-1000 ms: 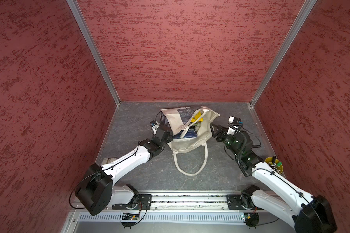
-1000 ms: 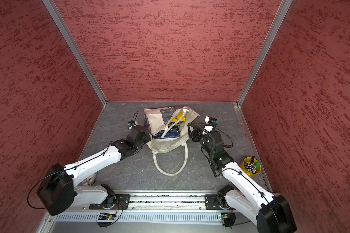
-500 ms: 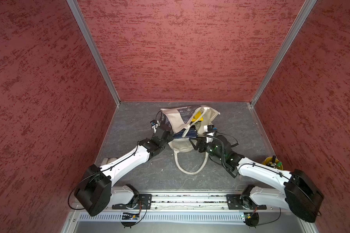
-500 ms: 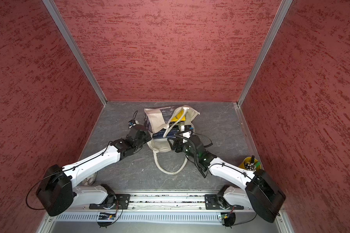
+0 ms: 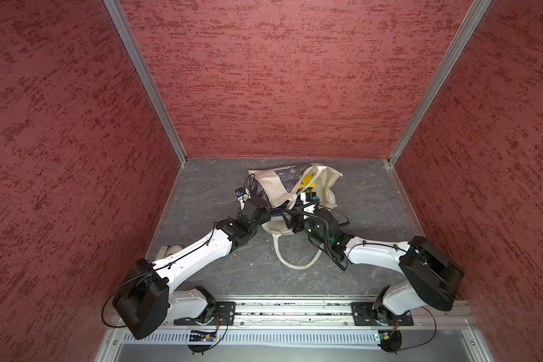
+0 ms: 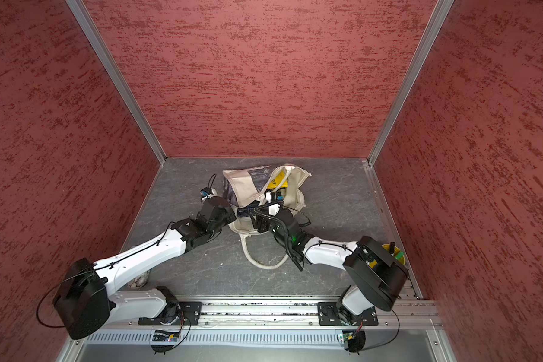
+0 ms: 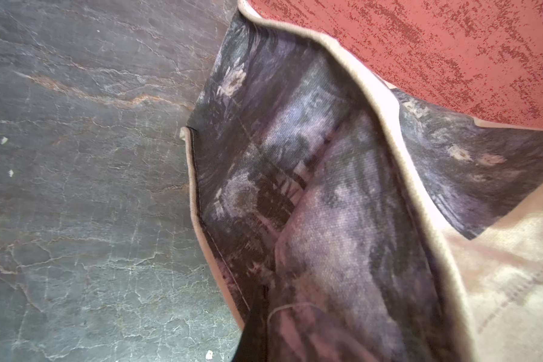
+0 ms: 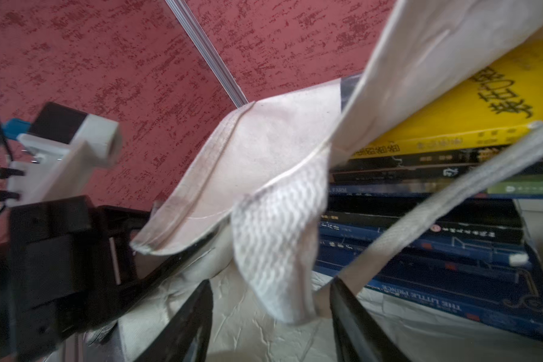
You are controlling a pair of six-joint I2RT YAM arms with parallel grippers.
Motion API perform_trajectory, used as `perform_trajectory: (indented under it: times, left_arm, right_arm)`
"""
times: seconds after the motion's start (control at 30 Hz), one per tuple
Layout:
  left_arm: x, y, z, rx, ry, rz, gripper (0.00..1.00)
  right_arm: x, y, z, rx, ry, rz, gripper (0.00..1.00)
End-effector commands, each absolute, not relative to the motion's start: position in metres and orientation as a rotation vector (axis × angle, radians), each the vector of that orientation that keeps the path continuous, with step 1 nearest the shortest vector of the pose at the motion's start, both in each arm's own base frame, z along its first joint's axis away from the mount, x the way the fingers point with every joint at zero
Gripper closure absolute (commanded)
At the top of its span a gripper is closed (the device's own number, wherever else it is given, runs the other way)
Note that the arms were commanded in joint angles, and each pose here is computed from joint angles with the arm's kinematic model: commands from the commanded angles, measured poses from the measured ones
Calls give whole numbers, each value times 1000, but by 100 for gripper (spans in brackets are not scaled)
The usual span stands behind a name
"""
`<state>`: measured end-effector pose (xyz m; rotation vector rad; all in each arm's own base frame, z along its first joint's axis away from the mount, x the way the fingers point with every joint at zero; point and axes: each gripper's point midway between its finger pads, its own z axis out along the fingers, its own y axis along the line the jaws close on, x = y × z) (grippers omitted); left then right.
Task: Take out the books from the canvas bag
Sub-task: Adjust the canvas bag at the center of the board.
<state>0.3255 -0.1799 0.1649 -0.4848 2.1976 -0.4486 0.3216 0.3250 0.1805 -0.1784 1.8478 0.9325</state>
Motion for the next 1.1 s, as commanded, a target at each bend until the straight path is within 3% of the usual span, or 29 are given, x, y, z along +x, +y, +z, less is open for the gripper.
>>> perform_trajectory:
  times: [0.0,0.23,0.4,0.73,1.07]
  left_arm:
    - [316,-183,169,-436,2198,-469,100]
    - [313,-177,167,-444,2187,-447,100]
    - [311,-175,159,-426,2204,-396,100]
    - [309,-174,158,-329,2186,-271,100]
    - [308,-174,158,-250,2157,-187,100]
  right_arm:
    - [335,325,206,-140,1732,903,49]
    - [339,308,209,-90,1763,800,100]
    - [330,285,230,-80,1832,700,100]
    - [324,291,296,-311,1992,535,100]
    - [317,312,359,-457,1972,622,100]
